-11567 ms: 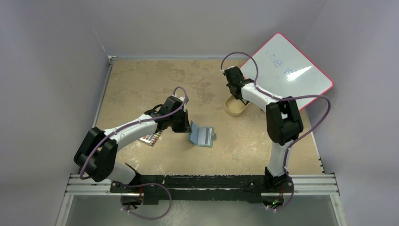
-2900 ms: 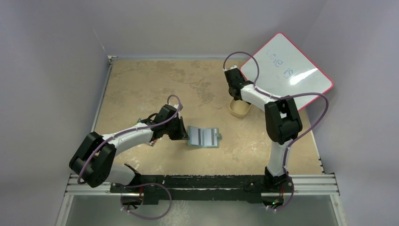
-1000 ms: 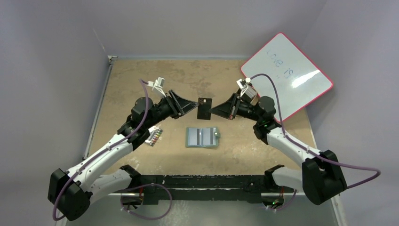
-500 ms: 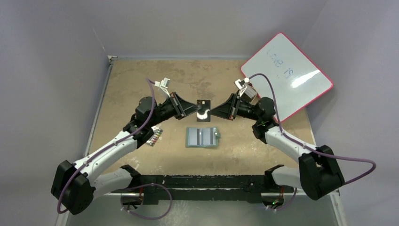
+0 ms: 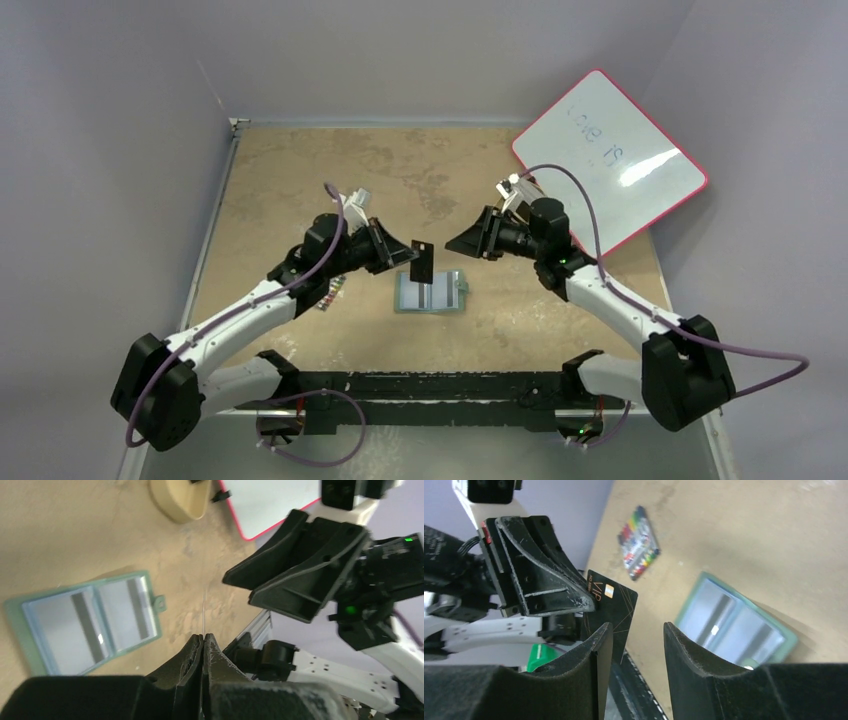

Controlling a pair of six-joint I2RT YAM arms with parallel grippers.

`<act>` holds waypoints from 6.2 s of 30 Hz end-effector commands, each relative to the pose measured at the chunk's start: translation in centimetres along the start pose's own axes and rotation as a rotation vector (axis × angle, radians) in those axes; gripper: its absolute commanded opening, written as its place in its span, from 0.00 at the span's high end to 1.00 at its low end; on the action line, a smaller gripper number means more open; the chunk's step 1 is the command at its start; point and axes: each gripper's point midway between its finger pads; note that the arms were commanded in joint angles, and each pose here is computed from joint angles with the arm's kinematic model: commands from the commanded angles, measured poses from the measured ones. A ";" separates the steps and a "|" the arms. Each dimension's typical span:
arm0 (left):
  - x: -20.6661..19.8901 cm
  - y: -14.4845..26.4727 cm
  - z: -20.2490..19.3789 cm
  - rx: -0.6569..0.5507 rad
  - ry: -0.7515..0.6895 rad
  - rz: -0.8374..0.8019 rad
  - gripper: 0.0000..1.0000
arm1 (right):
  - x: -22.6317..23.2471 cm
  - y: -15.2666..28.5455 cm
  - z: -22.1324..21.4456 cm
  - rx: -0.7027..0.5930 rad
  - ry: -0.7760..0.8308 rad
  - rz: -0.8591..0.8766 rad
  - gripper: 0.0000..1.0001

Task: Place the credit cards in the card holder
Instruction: Pick up the credit card from the storage box, then insert the credit card into the card holder.

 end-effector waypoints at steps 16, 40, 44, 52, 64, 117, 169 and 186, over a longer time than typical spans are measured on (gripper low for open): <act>8.4 -2.2 -7.5 0.230 0.052 0.187 1.00 | -10.5 -3.2 -2.9 0.067 0.047 -0.438 0.67; 10.0 -5.4 -8.6 0.256 0.089 0.157 1.00 | -16.7 -2.4 -4.6 0.136 0.076 -0.635 0.72; 10.3 -5.7 -8.8 0.255 0.088 0.162 1.00 | -16.7 -2.2 -4.5 0.128 0.082 -0.644 0.72; 11.2 -5.8 -8.7 0.245 0.073 0.198 1.00 | -17.0 -1.9 -4.6 0.120 0.083 -0.655 0.73; 11.7 -6.7 -8.5 0.217 0.069 0.194 1.00 | -17.0 -1.6 -4.7 0.118 0.080 -0.657 0.73; 12.1 -6.5 -8.6 0.139 0.001 0.285 0.68 | -14.3 0.0 -3.9 0.054 0.073 -0.639 0.61; 10.2 -8.5 -10.8 0.158 -0.010 0.331 1.00 | -15.7 0.5 -6.6 0.060 -0.006 -0.603 0.64; 11.3 -8.4 -10.5 0.055 0.048 0.365 1.00 | -16.1 2.3 -7.1 0.007 -0.050 -0.641 0.57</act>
Point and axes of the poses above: each gripper's point midway between its finger pads, its own y axis back along the fingers, its own x axis along the line the jaws close on, z = x × y, and after that the axes turned 12 degrees about -y, right-handed
